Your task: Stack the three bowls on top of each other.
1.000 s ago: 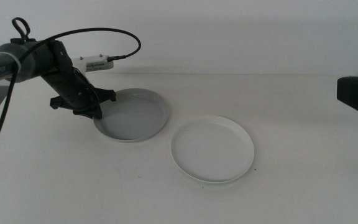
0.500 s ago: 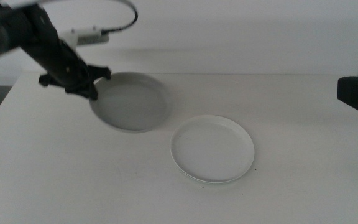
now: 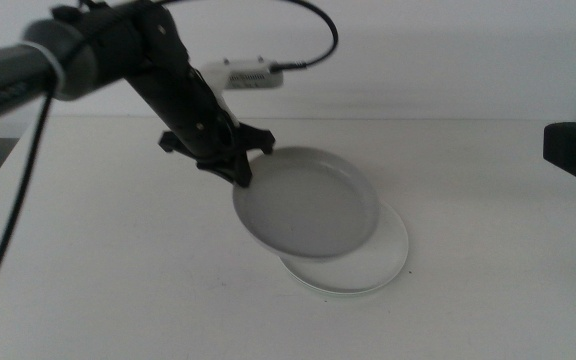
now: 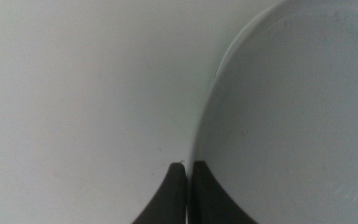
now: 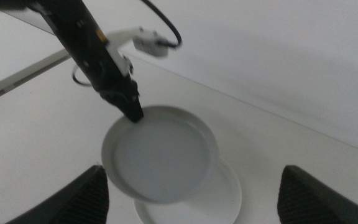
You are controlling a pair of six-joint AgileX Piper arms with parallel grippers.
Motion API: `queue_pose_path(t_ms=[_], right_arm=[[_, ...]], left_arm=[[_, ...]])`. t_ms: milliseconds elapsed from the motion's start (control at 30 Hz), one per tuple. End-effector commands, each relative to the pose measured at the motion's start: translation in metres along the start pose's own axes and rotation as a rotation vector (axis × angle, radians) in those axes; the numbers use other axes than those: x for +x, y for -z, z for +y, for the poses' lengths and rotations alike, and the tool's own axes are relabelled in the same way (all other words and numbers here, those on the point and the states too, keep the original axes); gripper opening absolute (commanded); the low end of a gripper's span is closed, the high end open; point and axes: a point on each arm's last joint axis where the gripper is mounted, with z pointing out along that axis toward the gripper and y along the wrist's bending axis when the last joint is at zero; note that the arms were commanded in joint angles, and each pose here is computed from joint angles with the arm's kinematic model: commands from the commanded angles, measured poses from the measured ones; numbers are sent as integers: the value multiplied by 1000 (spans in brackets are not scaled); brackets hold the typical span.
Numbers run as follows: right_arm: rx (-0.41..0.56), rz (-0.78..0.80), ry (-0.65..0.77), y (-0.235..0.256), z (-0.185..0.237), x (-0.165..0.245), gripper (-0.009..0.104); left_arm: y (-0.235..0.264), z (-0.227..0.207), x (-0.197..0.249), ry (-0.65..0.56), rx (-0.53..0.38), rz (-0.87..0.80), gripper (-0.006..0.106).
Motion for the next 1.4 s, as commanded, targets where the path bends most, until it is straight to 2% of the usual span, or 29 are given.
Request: queue_pose_path(t_ms=[0,433,567,700,900,1000,1100,1200,1267,1367], right_arm=[[7,-13,5,1,-1,-1,93],[7,-12,5,1,-1,-1,93],[7,-12,5,1,-1,-1,93],[7,-12,5,1,-1,-1,93],[7,-12,5,1,-1,-1,93],[7,-12,5,1,-1,-1,93],[7,-12,5,1,-1,-1,93],[7,-12,-6,1,-1,-1,93],[7,-13,-13,1,-1,-1,93],[7,-13,-13,1,-1,-1,93]], left_arm=[[-11,-4,0,10,4,9,-1],[-62,-21,0,-14,22,37,-1],[-68,-23,0,-21,17,29,3],[-69,-23,-1,-23,18,19,21],[-61,-25,-3,-38,23,41,69],[-29,-26,-16,-91,12,44,94],[25,-14,-26,-72,-71,11,94],[92,1,-19,-15,-177,-111,94],[134,7,-4,28,-215,-226,94],[186,13,43,75,-251,-426,94]])
